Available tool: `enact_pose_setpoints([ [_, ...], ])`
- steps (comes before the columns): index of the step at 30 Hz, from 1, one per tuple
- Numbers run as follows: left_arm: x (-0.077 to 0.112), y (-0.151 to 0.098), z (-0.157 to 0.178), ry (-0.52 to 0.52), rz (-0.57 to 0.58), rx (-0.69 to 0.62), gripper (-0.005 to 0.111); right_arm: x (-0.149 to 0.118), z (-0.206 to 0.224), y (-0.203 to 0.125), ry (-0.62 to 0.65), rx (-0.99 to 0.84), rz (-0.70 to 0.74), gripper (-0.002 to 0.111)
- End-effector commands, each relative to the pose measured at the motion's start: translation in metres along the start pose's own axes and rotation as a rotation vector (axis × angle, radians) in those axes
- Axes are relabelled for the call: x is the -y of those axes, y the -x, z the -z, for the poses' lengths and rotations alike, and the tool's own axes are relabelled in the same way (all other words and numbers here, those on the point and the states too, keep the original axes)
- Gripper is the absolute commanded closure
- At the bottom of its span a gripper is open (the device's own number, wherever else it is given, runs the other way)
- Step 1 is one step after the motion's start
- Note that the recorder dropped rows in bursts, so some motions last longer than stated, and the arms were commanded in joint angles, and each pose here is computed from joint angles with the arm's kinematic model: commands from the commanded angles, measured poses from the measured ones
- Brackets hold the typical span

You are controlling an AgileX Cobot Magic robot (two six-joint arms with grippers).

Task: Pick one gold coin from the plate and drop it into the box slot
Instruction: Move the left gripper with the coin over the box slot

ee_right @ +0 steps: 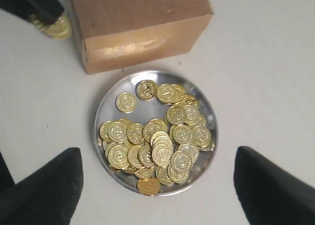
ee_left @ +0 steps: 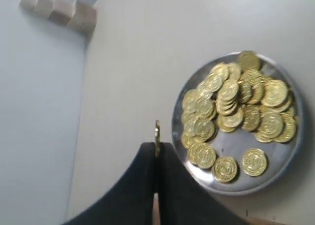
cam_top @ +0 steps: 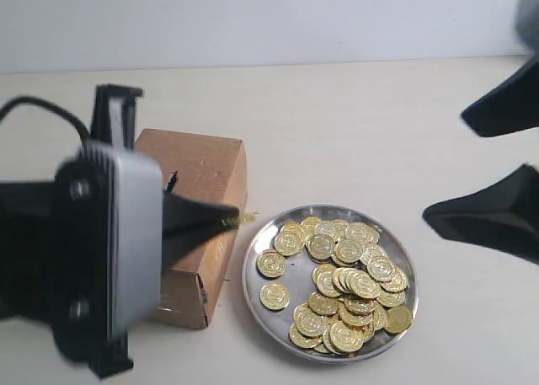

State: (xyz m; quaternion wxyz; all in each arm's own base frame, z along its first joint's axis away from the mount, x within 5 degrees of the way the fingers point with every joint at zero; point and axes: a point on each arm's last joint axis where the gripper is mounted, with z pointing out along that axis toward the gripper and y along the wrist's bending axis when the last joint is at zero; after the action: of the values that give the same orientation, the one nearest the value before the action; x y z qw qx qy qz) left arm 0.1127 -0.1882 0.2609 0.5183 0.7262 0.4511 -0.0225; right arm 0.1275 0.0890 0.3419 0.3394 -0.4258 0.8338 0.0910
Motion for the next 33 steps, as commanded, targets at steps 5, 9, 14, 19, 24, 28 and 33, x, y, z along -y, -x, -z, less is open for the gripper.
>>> enact_pose_setpoints([
  [5,-0.095,-0.053,0.001,0.323,1.12,-0.04,0.107,-0.03,0.042,-0.066,-0.027,0.068,-0.306,0.03],
  [9,-0.101,-0.08,-0.02,-0.001,1.298,-0.357,0.107,-0.038,0.031,-0.102,-0.042,-0.045,-0.277,0.03],
  [14,-0.102,-0.106,-0.015,-0.037,1.224,-0.81,0.107,-0.042,0.027,-0.115,-0.052,-0.03,-0.274,0.03],
  [19,-0.091,-0.119,-0.035,-0.07,1.345,-0.891,0.107,-0.042,0.027,-0.115,-0.057,-0.022,-0.272,0.03],
  [24,-0.083,-0.121,-0.055,-0.121,1.48,-0.843,0.107,-0.042,0.027,-0.115,-0.057,-0.019,-0.272,0.03],
  [28,-0.084,-0.12,-0.062,-0.112,1.53,-0.792,0.107,-0.042,0.027,-0.115,-0.057,-0.019,-0.272,0.03],
  [33,-0.085,-0.113,-0.068,-0.107,1.546,-0.74,0.107,-0.042,0.027,-0.115,-0.059,-0.02,-0.272,0.03],
])
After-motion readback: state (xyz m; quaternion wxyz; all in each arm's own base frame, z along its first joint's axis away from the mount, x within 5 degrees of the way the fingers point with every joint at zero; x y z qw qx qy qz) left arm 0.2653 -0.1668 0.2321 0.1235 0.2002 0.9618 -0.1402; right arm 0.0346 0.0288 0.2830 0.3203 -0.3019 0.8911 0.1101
